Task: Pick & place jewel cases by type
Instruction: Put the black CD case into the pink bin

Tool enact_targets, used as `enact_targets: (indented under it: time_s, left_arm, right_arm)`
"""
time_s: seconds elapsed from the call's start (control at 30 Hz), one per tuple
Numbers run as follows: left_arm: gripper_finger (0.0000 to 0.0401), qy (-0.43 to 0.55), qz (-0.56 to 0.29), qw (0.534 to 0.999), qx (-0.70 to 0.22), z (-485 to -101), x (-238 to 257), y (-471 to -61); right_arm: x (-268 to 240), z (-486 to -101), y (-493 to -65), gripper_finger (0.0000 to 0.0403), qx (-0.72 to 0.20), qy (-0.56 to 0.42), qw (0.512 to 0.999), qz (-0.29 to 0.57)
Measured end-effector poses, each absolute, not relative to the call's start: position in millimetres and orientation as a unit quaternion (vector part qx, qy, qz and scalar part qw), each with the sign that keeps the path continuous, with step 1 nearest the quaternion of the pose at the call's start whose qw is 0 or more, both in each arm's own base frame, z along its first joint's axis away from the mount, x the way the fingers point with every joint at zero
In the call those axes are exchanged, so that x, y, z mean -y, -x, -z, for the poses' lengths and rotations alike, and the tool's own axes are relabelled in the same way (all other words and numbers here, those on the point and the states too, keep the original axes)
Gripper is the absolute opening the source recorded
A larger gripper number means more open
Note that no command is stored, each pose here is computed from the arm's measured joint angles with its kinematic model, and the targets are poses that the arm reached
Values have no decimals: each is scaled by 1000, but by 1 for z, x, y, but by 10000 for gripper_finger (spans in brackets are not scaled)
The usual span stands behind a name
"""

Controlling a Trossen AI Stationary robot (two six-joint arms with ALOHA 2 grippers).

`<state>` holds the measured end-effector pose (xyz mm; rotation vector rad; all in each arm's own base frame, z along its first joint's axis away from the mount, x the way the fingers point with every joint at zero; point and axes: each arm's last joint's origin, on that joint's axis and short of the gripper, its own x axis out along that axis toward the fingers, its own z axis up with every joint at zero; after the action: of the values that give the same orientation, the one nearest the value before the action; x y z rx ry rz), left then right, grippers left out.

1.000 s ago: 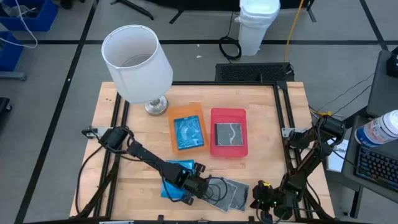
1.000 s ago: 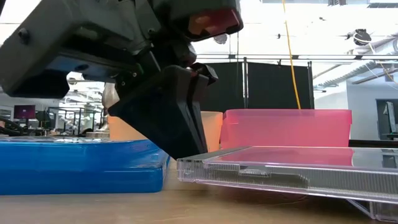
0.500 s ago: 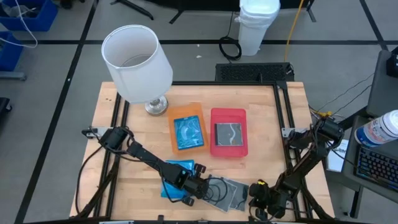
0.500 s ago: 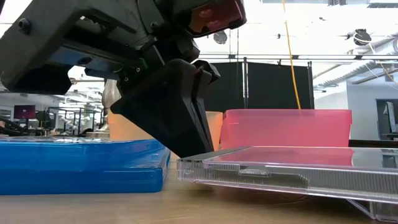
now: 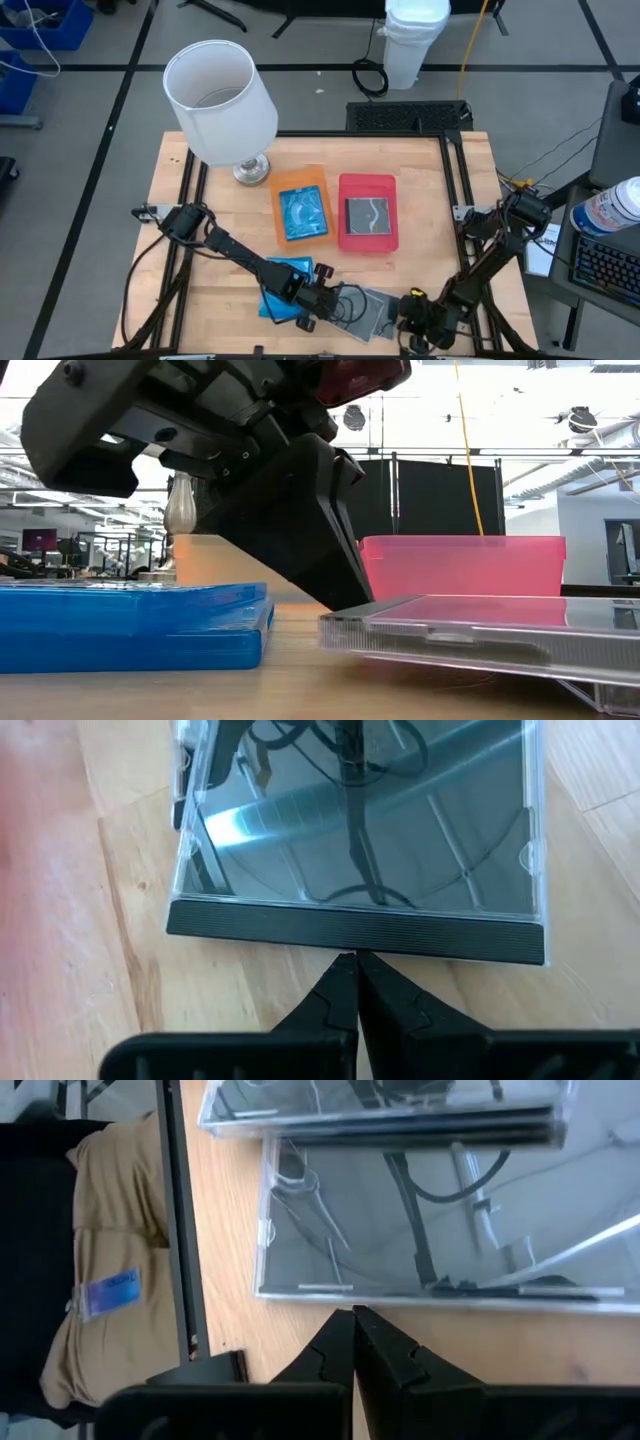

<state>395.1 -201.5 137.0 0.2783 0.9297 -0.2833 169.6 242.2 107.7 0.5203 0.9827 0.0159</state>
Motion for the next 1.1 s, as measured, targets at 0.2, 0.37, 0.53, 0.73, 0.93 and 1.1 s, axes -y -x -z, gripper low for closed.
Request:
enact_targets:
  time_s: [0.2, 0.37, 0.53, 0.73, 0.93, 1.1]
  left_arm:
    - [10, -139, 138, 873, -448, -137, 201, -395]
    - [10, -136, 138, 877, -440, -138, 202, -396]
    - [10, -131, 140, 884, -426, -140, 203, -398]
    - [10, -127, 143, 890, -414, -141, 207, -399]
    - [10, -122, 143, 893, -409, -134, 208, -402]
    - [10, -120, 157, 900, -389, -124, 212, -408]
  right_arm:
    - [-240, -107, -172, 0, -461, -238, 855, -7]
    - [-238, -107, -174, 0, -446, -216, 868, -1]
    - [-232, -107, -180, 0, -440, -201, 875, 15]
    - [-221, -106, -190, 0, -441, -173, 880, 24]
    - [-209, -104, -198, 0, -451, -152, 878, 48]
    - [-206, -103, -199, 0, -455, -142, 878, 52]
